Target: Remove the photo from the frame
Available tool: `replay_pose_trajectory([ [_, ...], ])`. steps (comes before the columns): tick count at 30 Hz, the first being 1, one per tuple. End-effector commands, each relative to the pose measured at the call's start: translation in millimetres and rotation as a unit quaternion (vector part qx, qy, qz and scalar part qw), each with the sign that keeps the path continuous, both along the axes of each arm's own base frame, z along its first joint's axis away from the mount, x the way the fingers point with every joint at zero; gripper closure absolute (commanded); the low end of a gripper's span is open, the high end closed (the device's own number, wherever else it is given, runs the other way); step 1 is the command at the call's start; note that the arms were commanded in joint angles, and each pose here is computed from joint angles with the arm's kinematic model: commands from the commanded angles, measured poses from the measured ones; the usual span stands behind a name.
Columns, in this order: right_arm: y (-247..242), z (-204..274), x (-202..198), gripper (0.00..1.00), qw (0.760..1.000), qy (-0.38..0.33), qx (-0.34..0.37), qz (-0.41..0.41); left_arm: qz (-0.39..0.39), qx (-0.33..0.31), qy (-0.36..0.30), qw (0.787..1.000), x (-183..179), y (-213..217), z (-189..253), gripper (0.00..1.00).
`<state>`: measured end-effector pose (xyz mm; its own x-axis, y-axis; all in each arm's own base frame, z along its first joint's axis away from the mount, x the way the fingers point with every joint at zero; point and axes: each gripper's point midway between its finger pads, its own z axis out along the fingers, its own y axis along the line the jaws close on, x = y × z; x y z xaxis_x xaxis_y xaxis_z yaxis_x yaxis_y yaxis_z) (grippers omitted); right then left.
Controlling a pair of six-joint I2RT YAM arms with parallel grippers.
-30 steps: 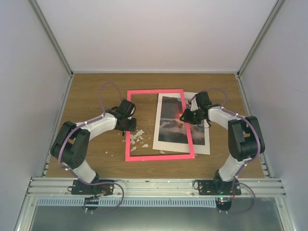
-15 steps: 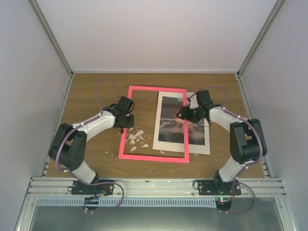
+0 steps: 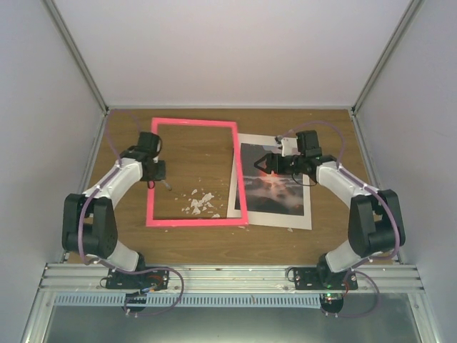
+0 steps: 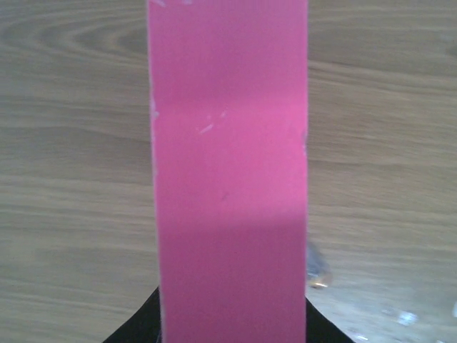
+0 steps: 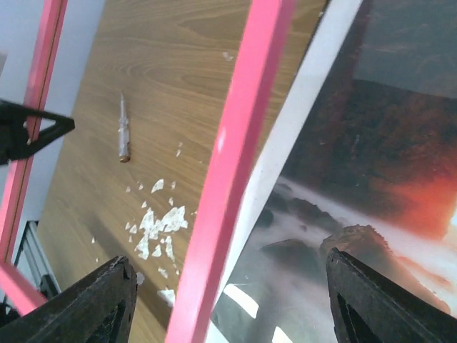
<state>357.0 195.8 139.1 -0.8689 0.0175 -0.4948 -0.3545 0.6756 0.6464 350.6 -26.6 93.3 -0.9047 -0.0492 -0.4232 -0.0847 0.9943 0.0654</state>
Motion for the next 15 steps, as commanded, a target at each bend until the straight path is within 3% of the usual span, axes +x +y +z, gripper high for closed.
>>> replay_pose_trajectory([
  [1, 4.7, 8.5, -14.2, 0.26, 0.998, -0.038, 0.016, 0.039, 0.041, 0.009, -0.053, 0.998, 10.0, 46.7, 24.2, 1.0],
  [7, 6.9, -4.0, -29.8, 0.25, 0.998, -0.029, 0.03, 0.054, 0.127, 0.001, -0.05, 0.991, 3.5, 117.3, 13.1, 1.0],
  [15, 4.6, -9.8, -35.7, 0.25, 0.998, -0.034, 0.032, 0.049, 0.135, 0.011, -0.019, 0.991, 13.8, 142.1, -6.3, 1.0],
])
